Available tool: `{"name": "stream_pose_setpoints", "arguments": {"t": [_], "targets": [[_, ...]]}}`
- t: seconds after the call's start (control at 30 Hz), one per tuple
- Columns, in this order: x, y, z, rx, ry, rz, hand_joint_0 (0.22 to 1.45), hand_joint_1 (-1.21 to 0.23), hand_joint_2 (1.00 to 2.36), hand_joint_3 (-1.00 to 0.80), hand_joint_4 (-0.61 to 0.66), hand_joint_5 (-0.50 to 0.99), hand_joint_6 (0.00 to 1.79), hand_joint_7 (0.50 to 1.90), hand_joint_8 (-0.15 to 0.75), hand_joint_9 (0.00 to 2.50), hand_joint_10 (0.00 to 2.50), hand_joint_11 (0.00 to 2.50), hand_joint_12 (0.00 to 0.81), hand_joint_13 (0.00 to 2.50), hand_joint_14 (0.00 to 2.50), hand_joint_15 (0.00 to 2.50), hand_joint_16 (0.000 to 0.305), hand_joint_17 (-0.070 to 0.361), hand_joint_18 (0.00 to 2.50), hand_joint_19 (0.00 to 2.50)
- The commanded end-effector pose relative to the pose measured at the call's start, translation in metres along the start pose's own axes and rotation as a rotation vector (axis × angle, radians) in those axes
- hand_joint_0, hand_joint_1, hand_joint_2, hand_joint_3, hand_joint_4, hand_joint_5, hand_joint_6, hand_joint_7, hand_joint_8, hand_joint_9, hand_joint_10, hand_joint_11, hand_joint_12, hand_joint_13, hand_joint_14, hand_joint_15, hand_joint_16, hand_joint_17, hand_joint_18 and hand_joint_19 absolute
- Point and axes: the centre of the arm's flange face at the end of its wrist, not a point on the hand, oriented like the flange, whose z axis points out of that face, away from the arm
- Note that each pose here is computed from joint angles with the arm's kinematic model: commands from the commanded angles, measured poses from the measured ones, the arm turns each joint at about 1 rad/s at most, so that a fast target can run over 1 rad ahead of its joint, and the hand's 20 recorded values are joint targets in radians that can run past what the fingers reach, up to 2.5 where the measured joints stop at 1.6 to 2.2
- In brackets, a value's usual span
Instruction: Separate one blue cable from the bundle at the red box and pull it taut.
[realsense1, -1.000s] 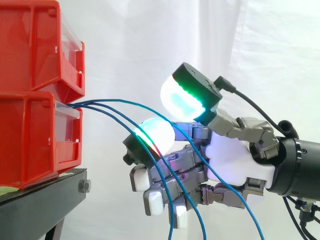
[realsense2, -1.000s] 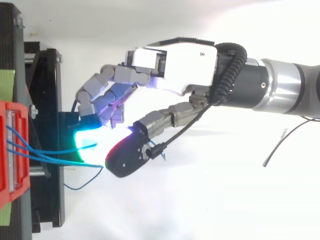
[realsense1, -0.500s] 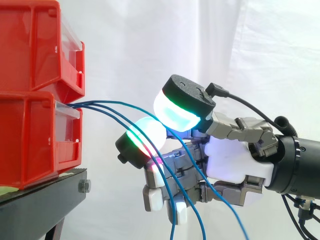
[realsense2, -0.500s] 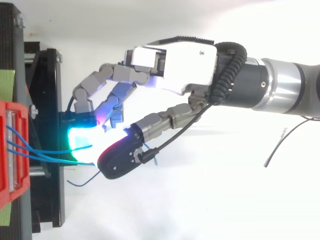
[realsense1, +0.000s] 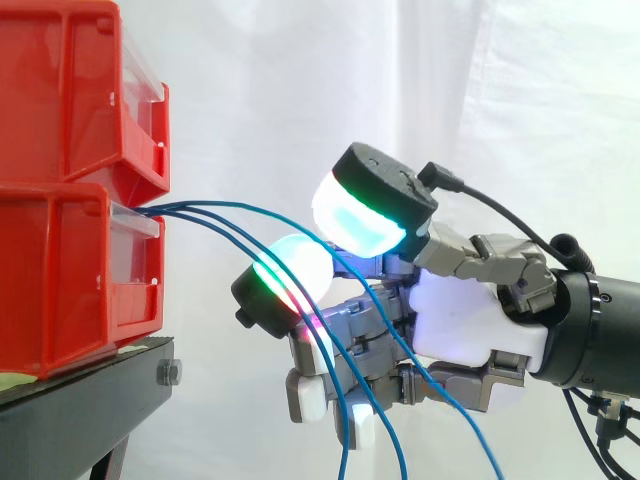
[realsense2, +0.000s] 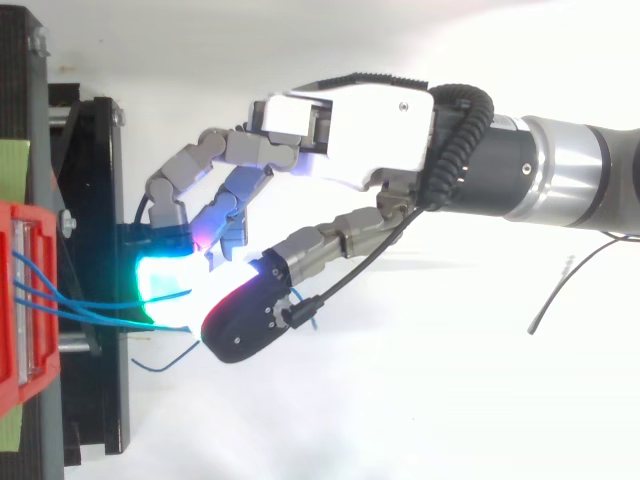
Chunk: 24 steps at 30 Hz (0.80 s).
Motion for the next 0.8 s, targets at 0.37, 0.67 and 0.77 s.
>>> {"name": "stream_pose_setpoints", "arguments": {"t": [0.37, 0.67, 0.77], "targets": [[0.0, 0.0003, 0.0004, -0.002, 0.002, 0.0, 0.59, -0.67, 1.01, -0.3, 0.11, -0.16, 0.9, 1.04, 0.334, 1.01, 0.02, 0.89, 0.354, 0.94, 0.02, 0.66, 0.042, 0.095, 0.92, 0.85], [-0.0001, 0.0009, 0.0009, -0.003, 0.002, 0.0, 0.6, -0.73, 1.02, -0.15, 0.05, -0.15, 0.92, 1.06, 0.347, 1.03, 0.01, 0.9, 0.371, 0.96, 0.02, 0.66, 0.047, 0.105, 0.97, 0.81], [0.0004, 0.001, 0.0009, -0.004, 0.007, 0.0, 0.61, -0.74, 1.02, -0.16, 0.03, -0.15, 0.92, 1.07, 0.345, 1.03, 0.02, 0.91, 0.368, 0.96, 0.02, 0.66, 0.046, 0.103, 0.96, 0.82]]}}
